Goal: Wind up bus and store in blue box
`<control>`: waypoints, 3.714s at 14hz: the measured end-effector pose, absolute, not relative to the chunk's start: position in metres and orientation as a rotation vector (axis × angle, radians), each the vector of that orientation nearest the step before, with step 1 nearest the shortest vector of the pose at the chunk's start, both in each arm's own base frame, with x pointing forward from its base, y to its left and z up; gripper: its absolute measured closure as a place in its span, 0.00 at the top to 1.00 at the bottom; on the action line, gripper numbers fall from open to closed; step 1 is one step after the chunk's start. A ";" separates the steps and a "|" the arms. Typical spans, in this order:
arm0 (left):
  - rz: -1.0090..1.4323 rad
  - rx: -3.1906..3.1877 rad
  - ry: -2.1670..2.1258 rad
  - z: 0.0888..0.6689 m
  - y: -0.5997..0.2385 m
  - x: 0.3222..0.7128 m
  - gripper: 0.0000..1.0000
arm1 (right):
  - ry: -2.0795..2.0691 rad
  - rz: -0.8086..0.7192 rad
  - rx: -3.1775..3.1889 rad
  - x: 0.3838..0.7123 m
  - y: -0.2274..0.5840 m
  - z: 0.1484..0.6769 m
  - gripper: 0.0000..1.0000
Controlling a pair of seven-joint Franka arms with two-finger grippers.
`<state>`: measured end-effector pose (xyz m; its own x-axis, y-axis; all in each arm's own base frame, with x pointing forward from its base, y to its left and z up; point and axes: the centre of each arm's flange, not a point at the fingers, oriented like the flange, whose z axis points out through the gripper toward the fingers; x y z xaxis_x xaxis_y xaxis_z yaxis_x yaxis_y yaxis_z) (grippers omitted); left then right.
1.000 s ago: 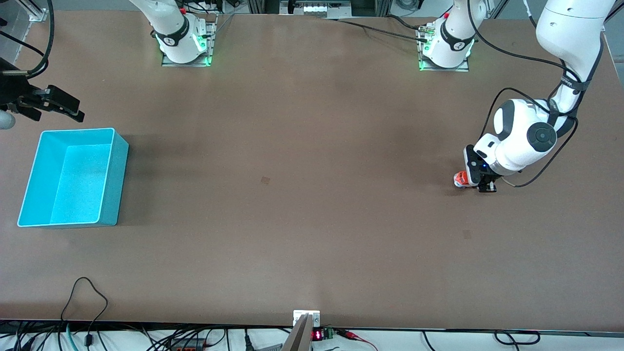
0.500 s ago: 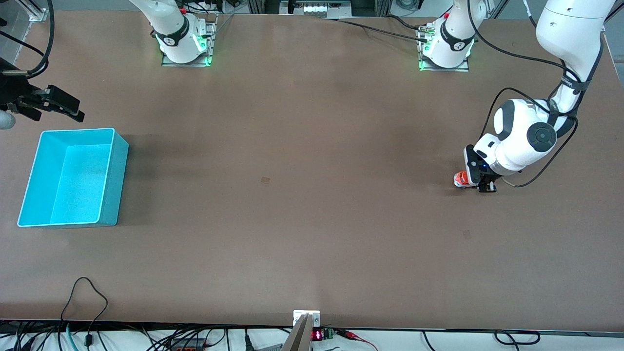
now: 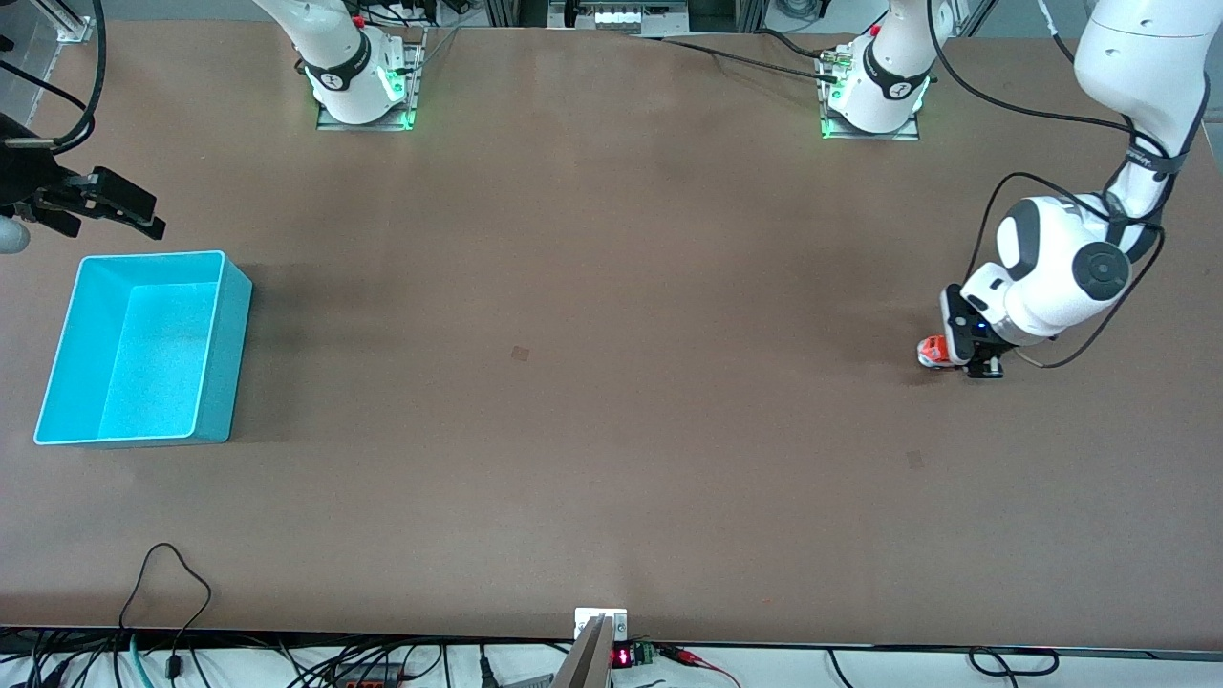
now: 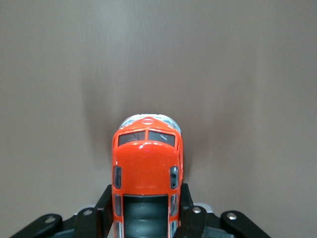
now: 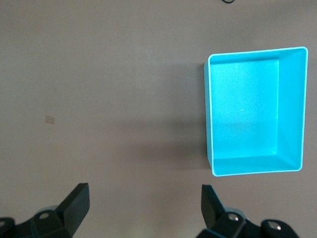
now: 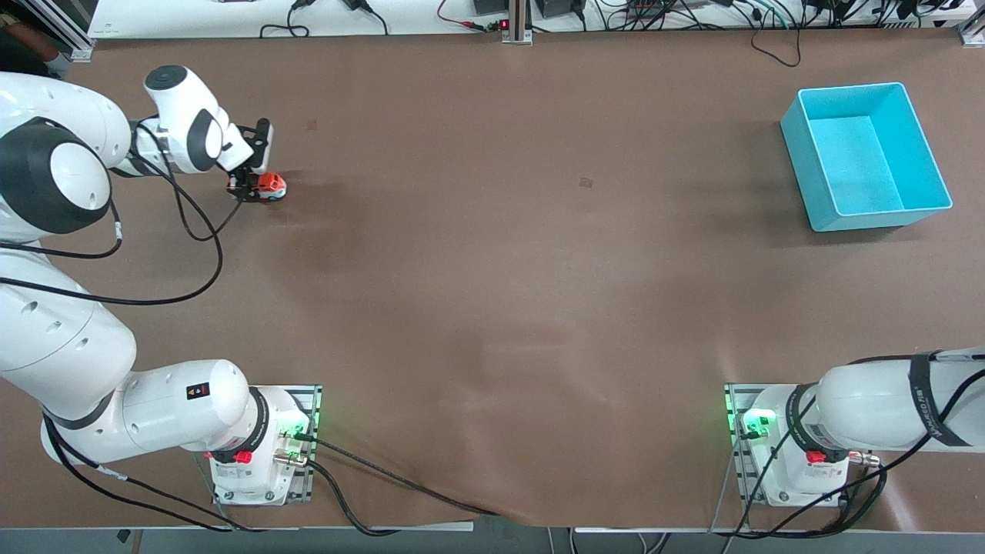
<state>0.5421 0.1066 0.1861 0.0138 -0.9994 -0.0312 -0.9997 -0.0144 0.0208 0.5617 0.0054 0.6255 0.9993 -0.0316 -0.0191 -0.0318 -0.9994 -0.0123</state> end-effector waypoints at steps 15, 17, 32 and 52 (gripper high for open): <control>0.052 -2.231 2.185 0.182 0.220 0.536 0.59 | 0.052 0.030 -3.128 0.562 0.005 0.626 1.00; 0.111 -2.286 2.221 0.175 0.222 0.529 0.79 | 0.052 0.030 -3.128 0.562 0.005 0.626 1.00; 0.236 -2.294 2.313 0.363 0.116 0.611 1.00 | 0.051 0.030 -3.128 0.562 0.005 0.626 1.00; -0.084 -2.981 1.032 0.477 0.035 0.655 1.00 | 0.051 0.048 -3.128 0.565 0.005 0.619 1.00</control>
